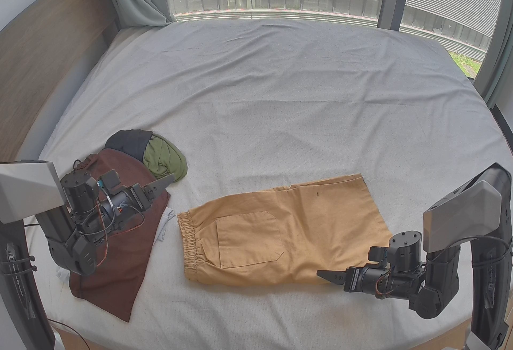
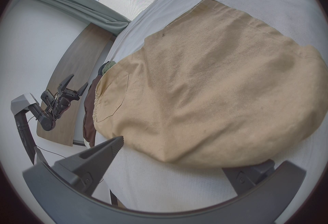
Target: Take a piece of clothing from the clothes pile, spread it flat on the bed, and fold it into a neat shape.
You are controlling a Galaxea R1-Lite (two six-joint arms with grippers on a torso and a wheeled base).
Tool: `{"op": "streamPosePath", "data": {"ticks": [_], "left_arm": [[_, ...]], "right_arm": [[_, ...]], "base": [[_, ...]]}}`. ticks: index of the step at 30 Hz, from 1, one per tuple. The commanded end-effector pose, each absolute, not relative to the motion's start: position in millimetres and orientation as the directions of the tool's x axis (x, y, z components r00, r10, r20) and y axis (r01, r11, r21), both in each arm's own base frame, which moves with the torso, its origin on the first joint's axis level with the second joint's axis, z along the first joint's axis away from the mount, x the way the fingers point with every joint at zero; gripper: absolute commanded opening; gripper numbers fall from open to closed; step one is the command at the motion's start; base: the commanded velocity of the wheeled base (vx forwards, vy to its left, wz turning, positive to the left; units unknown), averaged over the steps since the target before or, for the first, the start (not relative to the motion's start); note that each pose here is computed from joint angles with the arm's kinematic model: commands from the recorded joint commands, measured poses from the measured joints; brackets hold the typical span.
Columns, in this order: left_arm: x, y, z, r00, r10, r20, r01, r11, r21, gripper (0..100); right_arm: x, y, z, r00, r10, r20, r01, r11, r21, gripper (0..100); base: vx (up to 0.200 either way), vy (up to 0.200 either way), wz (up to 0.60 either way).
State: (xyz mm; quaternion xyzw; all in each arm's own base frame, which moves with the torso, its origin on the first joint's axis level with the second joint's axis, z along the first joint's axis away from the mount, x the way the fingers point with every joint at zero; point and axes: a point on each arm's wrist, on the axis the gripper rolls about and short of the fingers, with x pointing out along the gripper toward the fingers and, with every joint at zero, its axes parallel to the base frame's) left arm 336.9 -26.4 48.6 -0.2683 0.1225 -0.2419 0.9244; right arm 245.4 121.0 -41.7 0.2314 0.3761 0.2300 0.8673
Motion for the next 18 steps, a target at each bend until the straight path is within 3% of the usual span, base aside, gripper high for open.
{"op": "streamPosePath", "data": {"ticks": [1,6,11,18], "left_arm": [[336.5,-24.1,46.3,0.855,-0.509,-0.101,0.382,0.75,-0.54,100],[334.8,-27.6,47.3,0.849,-0.518,-0.102,0.39,0.746,-0.54,100],[334.8,-27.7,49.6,0.849,-0.519,-0.096,0.396,0.746,-0.535,100],[331.1,-31.1,49.7,0.843,-0.528,-0.102,0.399,0.742,-0.539,100]], "right_arm": [[236.4,121.5,-33.6,0.6,0.585,-0.546,-0.249,0.785,0.567,100],[217.4,125.5,-26.4,0.54,0.628,-0.56,-0.313,0.768,0.559,100],[203.5,129.3,-7.4,0.474,0.717,-0.511,-0.402,0.692,0.599,100],[198.9,130.2,21.7,0.492,0.765,-0.415,-0.476,0.636,0.608,100]], "base": [[0.0,0.0,0.0],[0.0,0.0,0.0],[0.0,0.0,0.0],[0.0,0.0,0.0]]}}
